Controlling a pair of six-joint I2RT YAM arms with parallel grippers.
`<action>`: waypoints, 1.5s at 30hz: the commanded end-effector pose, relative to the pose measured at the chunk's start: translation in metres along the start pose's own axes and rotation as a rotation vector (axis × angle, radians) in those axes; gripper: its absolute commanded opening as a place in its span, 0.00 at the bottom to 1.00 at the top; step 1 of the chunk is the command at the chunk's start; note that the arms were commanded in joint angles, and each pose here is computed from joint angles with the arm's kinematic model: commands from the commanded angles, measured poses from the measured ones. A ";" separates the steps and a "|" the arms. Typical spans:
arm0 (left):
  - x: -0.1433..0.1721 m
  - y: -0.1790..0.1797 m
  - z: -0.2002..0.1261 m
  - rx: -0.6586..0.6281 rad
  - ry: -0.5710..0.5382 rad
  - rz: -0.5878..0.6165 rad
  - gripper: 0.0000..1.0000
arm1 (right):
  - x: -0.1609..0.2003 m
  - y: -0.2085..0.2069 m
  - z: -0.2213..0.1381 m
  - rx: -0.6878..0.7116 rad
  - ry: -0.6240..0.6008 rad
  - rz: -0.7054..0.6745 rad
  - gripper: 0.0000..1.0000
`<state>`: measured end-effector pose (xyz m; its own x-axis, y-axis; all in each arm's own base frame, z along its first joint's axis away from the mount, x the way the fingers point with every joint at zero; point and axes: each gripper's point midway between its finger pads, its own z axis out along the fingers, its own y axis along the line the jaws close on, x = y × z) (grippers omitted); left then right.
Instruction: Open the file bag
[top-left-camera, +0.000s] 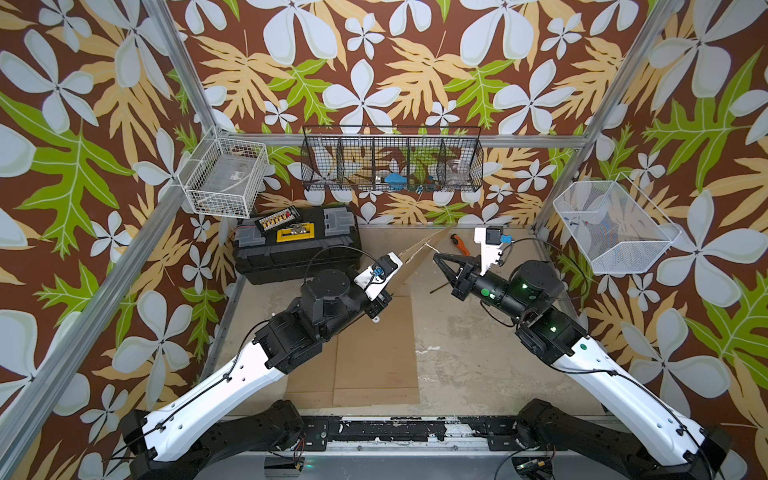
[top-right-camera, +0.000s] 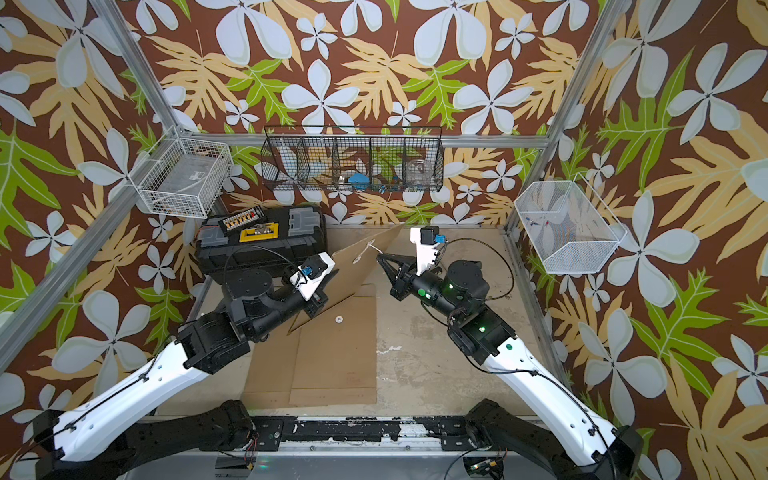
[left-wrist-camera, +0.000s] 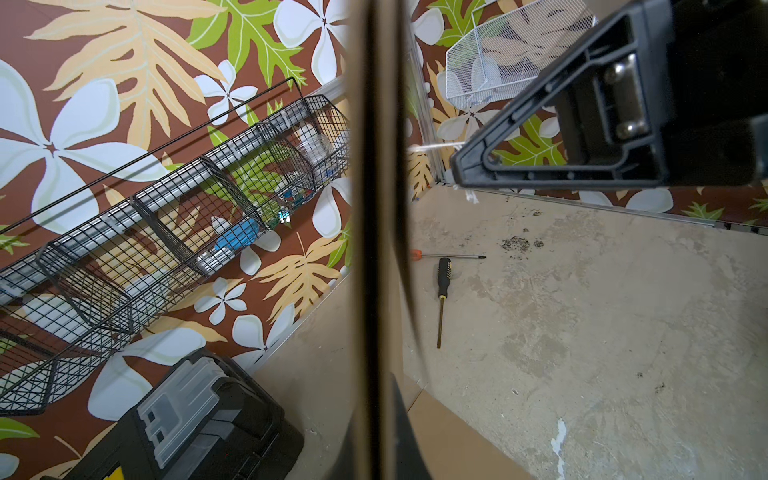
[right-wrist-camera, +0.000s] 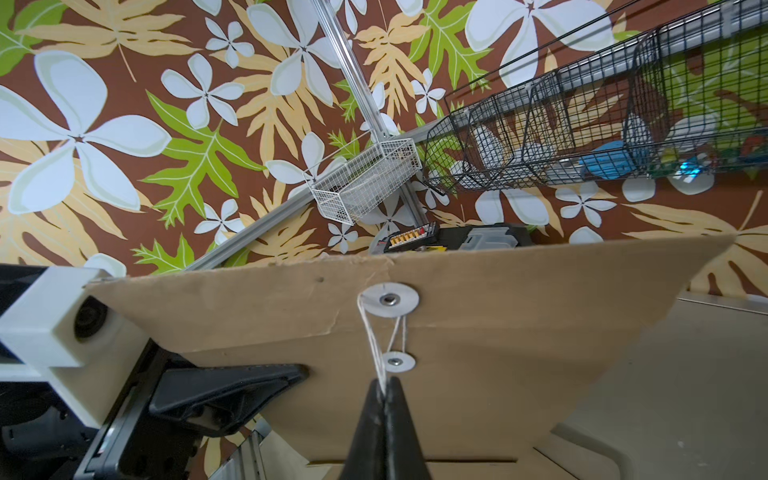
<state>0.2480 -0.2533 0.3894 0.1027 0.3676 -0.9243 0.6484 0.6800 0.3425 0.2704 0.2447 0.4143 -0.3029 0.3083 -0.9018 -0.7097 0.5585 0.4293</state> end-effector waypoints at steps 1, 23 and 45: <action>-0.005 0.001 -0.004 0.008 -0.006 0.023 0.00 | -0.003 -0.002 -0.001 0.026 0.014 -0.083 0.00; 0.008 -0.034 -0.013 0.213 0.116 -0.214 0.00 | 0.006 0.025 -0.018 -0.078 0.206 -0.454 0.00; 0.014 -0.051 -0.025 0.294 0.063 -0.336 0.00 | 0.002 -0.006 -0.032 0.111 0.193 -0.528 0.00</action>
<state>0.1975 -0.2639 0.3507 -0.2034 0.2591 -0.9442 0.8229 0.5677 -0.0215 0.2476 0.2231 0.4039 -0.0659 -0.1735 -0.9826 -0.7608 0.6459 -0.0630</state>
